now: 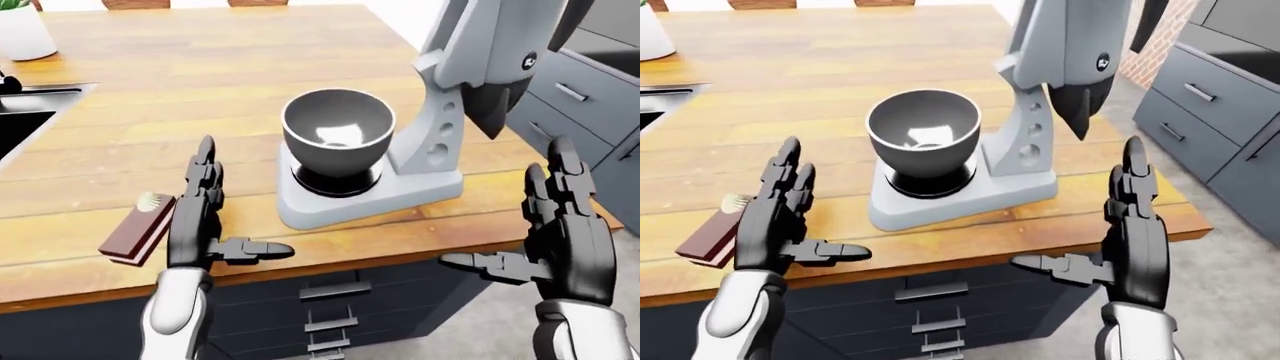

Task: Place the cake in the stand mixer bowl.

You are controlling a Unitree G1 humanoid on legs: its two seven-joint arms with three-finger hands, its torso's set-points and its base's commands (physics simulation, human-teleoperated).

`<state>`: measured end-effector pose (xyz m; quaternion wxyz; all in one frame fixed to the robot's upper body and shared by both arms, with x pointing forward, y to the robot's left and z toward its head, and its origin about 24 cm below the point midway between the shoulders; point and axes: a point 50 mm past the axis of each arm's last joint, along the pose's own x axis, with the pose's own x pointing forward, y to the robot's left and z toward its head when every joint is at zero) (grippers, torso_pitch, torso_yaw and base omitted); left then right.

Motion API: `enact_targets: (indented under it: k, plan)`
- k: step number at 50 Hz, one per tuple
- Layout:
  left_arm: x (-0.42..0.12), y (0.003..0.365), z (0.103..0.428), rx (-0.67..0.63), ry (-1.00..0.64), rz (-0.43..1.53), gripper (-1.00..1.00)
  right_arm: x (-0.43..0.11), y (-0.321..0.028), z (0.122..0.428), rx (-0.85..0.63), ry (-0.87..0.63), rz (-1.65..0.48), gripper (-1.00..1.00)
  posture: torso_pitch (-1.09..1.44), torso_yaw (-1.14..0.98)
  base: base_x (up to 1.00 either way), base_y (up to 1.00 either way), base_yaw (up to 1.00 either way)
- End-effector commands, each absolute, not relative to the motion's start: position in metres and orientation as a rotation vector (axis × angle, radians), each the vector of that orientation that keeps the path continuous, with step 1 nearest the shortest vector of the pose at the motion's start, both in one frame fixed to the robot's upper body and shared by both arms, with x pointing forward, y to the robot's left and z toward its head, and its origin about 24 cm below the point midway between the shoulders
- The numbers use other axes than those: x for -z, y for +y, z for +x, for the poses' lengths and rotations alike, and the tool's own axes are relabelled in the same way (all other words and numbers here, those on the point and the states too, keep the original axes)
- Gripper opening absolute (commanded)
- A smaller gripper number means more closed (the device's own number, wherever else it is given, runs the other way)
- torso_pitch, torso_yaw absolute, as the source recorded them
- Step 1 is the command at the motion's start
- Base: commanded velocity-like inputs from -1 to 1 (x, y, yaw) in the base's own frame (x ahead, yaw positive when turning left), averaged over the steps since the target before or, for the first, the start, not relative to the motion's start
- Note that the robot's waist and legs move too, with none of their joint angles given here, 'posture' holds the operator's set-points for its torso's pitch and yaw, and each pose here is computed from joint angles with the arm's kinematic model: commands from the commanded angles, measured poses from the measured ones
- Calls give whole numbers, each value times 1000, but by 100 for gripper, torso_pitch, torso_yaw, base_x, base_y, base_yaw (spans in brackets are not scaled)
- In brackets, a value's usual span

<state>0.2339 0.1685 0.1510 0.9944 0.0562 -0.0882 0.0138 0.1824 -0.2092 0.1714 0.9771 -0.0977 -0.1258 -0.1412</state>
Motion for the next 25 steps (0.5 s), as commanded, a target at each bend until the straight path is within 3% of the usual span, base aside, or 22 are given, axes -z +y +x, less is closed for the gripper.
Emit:
enact_targets:
  k: [1, 25]
  plan:
    - [-167, 169, 230, -33, -261, 120, 100, -183, -207, 178, 283, -330, -212, 100, 0, 0, 0, 0, 0]
    - [-226, 212, 218, -180, -397, 158, 100, -181, -204, 181, 262, -330, -207, 100, 0, 0, 0, 0, 0]
